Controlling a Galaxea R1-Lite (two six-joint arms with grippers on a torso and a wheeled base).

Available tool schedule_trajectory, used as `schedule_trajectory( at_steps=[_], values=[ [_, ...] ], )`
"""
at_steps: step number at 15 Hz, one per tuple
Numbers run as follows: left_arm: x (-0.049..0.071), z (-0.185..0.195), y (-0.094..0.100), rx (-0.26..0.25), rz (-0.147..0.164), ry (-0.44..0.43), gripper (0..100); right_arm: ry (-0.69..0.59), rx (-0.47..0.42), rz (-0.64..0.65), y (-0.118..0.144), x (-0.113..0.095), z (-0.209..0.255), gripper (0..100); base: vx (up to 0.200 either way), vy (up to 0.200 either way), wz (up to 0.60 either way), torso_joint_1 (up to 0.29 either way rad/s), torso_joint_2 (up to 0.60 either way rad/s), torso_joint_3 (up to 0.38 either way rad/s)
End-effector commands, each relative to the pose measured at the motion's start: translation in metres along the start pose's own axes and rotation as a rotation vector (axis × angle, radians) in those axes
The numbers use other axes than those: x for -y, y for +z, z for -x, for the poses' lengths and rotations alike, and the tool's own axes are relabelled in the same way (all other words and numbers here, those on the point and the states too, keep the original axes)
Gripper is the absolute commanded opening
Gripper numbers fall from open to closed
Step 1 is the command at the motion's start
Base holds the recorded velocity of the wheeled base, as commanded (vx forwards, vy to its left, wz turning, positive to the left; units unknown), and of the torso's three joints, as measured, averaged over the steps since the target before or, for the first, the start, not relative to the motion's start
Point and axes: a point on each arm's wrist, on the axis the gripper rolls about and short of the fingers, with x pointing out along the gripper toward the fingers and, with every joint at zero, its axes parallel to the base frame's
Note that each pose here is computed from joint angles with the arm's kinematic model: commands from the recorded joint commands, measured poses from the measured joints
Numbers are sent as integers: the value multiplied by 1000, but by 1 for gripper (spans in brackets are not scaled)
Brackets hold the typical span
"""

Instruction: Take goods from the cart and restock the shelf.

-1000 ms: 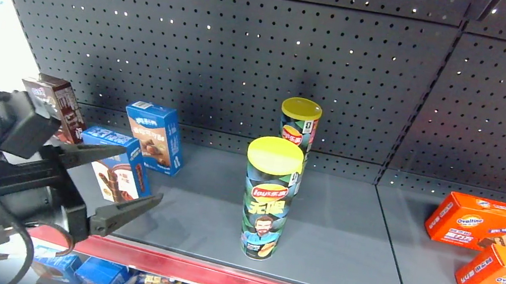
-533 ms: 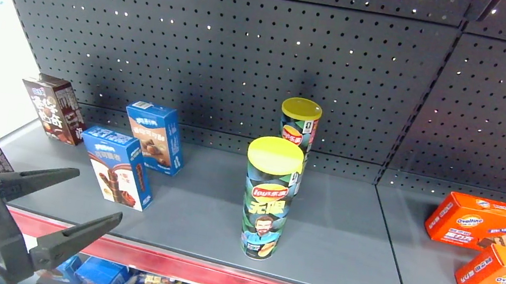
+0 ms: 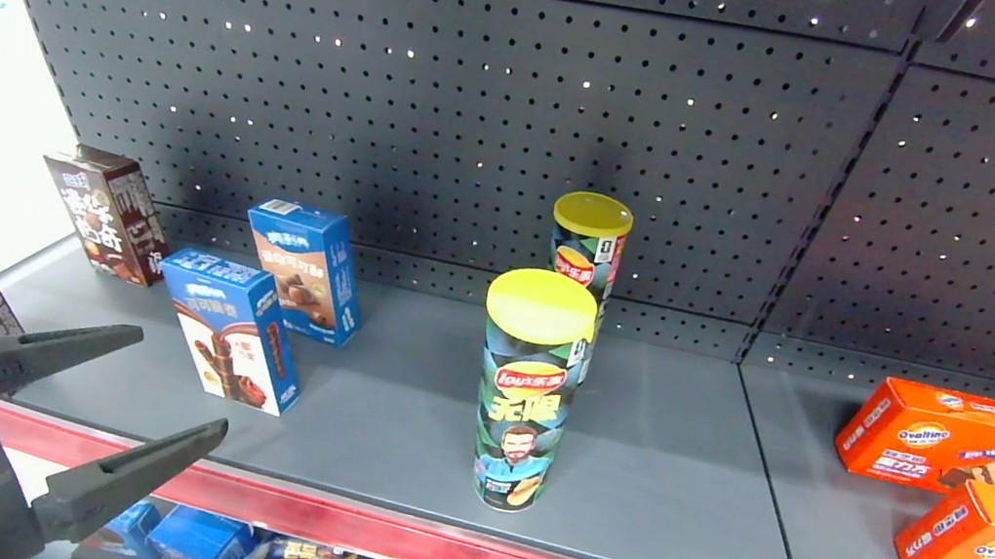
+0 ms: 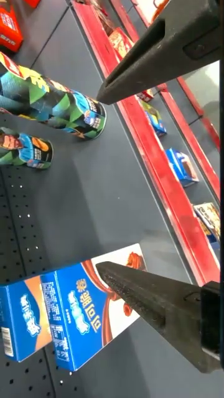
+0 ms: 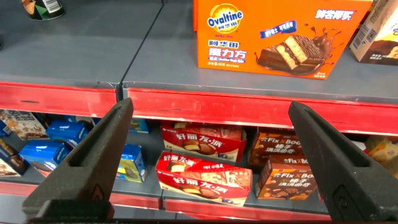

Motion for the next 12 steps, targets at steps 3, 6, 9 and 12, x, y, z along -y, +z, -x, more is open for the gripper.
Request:
schedule_trajectory(
  at_steps=[3,6,9,12],
  values=[
    [1,2,-5,-13,2,-1,100,0,-1,0,0,0,0,100,0,0,0,0,0,0],
    [2,7,-4,5,-23,12,100,0,-1,0,0,0,0,100,0,0,0,0,0,0],
    [7,20,-11,22,-33,27,100,0,-1,0,0,0,0,100,0,0,0,0,0,0],
    [11,35,-25,26,-32,89,100,0,-1,0,0,0,0,100,0,0,0,0,0,0]
  ],
)
